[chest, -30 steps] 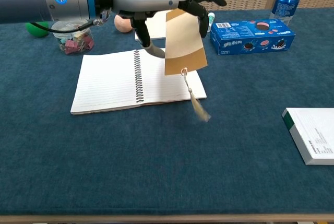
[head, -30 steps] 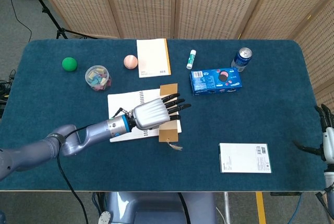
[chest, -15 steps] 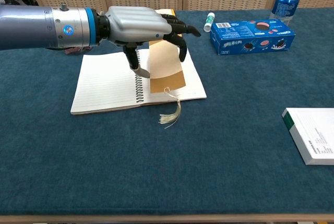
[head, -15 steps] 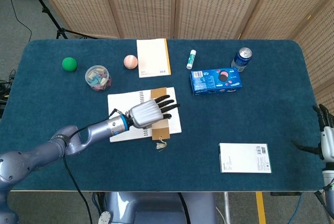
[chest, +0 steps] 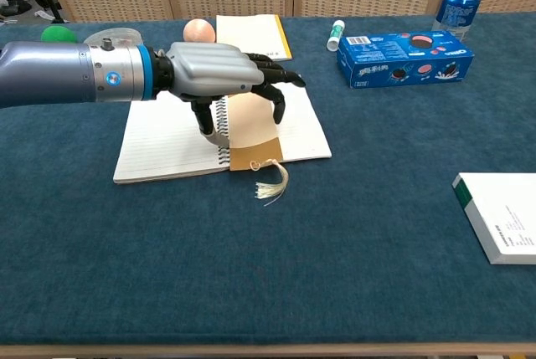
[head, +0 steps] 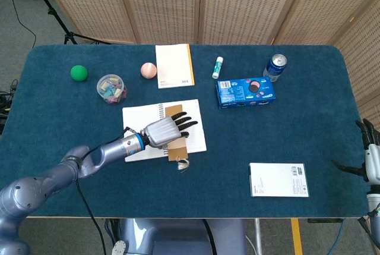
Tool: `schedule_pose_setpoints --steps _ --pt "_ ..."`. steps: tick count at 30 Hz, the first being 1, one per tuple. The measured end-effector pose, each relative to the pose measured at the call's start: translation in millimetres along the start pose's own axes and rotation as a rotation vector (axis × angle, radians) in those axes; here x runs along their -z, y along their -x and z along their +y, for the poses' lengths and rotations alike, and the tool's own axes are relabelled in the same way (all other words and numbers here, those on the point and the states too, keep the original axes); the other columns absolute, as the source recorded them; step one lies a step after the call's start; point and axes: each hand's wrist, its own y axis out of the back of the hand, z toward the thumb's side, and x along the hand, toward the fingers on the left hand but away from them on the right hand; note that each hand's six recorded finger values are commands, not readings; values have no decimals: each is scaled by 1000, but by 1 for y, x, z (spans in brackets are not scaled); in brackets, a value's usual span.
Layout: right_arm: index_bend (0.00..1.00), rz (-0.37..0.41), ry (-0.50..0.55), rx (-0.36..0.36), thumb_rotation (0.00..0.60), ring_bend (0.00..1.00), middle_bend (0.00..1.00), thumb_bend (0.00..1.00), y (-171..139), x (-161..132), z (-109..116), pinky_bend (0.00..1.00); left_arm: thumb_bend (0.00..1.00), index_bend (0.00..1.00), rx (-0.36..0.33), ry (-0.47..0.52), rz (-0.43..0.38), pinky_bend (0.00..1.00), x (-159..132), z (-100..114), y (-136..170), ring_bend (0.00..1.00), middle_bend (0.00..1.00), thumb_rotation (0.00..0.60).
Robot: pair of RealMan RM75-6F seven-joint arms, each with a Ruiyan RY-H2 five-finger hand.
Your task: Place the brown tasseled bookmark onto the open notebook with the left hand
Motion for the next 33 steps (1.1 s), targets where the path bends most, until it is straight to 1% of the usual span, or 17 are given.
schedule_pose_setpoints --steps 8,23,30,33 --pt "0 -5 1 0 600 0 0 0 1 1 1 0 371 492 3 -30 26 0 10 0 -5 0 0 600" --pt "0 -13 1 0 600 0 0 0 2 3 1 0 372 491 31 -52 33 0 13 -2 -15 0 0 600" --pt "0 -13 3 1 600 0 0 0 2 3 1 0 370 415 36 -65 34 0 14 -2 -16 0 0 600" --pt "0 -12 4 2 600 0 0 0 2 3 2 0 369 405 33 -69 35 0 14 -1 -15 0 0 600"
